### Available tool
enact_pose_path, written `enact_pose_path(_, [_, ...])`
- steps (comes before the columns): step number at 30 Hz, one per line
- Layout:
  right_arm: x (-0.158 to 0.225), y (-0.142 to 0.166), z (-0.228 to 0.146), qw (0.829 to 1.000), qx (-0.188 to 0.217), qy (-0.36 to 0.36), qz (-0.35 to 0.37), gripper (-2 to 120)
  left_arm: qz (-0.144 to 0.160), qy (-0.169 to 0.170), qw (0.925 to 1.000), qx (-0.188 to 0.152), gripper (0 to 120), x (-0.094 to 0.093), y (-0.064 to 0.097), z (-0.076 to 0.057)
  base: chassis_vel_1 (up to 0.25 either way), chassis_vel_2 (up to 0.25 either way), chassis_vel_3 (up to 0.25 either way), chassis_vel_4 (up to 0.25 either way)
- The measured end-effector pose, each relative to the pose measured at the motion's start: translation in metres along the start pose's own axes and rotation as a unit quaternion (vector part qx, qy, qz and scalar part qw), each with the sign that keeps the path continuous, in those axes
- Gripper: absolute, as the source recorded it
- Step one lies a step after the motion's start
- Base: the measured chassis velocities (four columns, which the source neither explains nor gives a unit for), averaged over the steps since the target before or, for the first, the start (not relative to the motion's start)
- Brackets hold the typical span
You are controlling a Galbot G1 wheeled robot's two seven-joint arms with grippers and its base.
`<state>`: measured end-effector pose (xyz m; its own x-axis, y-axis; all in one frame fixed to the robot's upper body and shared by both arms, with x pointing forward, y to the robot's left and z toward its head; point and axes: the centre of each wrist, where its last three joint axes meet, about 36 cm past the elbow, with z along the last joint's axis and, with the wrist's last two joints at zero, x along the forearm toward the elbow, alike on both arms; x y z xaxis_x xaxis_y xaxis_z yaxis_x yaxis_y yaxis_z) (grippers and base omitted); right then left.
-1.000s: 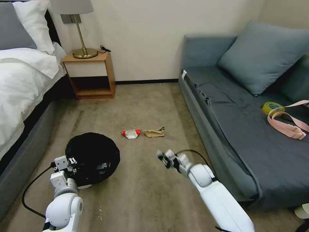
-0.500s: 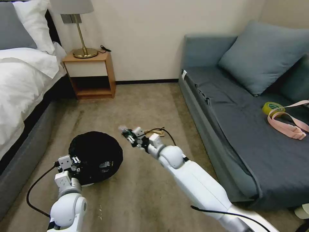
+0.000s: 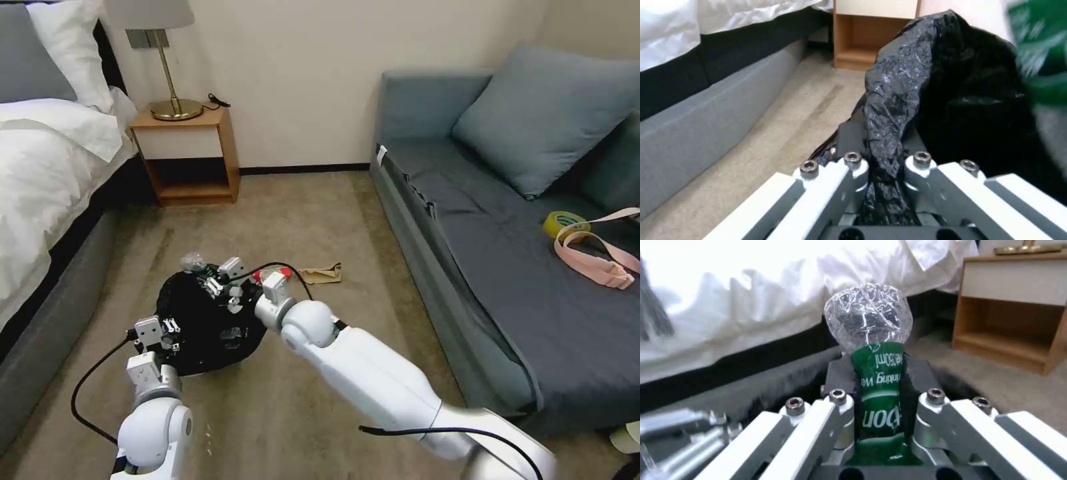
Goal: Pick up the trash bin, then pick up the garbage on the floor and place it into the trash bin.
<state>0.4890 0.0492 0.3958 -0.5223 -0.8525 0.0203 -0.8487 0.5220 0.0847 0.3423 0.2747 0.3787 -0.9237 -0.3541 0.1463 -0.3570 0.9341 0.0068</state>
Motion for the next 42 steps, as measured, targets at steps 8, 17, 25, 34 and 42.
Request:
enact_pose_path(8, [0.011, 0.001, 0.017, 1.000, -0.002, 0.015, 0.020, 28, 0.004, -0.001, 1.0000, 0.004, 4, -0.001, -0.001, 0.002, 0.000, 0.000, 0.000, 0.000])
enact_pose_path(17, [0.014, 0.001, 0.025, 0.999, -0.006, 0.019, 0.031, 61, 0.013, -0.001, 0.9999, 0.008, 4, -0.002, -0.004, 0.005, 0.000, 0.000, 0.000, 0.000])
enact_pose_path(25, [0.018, -0.002, 0.029, 0.999, -0.011, 0.019, 0.041, 90, 0.010, 0.002, 0.9999, 0.009, 4, -0.004, -0.003, 0.008, 0.000, 0.000, 0.000, 0.000])
enact_pose_path(34, [0.021, -0.021, 0.031, 0.987, -0.001, 0.068, 0.144, 100, -0.005, 0.001, 1.0000, 0.007, 4, -0.011, 0.005, 0.013, 0.000, 0.000, 0.000, 0.000])
enact_pose_path(42, [0.053, -0.083, 0.070, 0.942, 0.068, 0.168, 0.281, 100, -0.016, 0.004, 0.9999, 0.005, 4, -0.012, 0.016, 0.013, 0.000, 0.000, 0.000, 0.000])
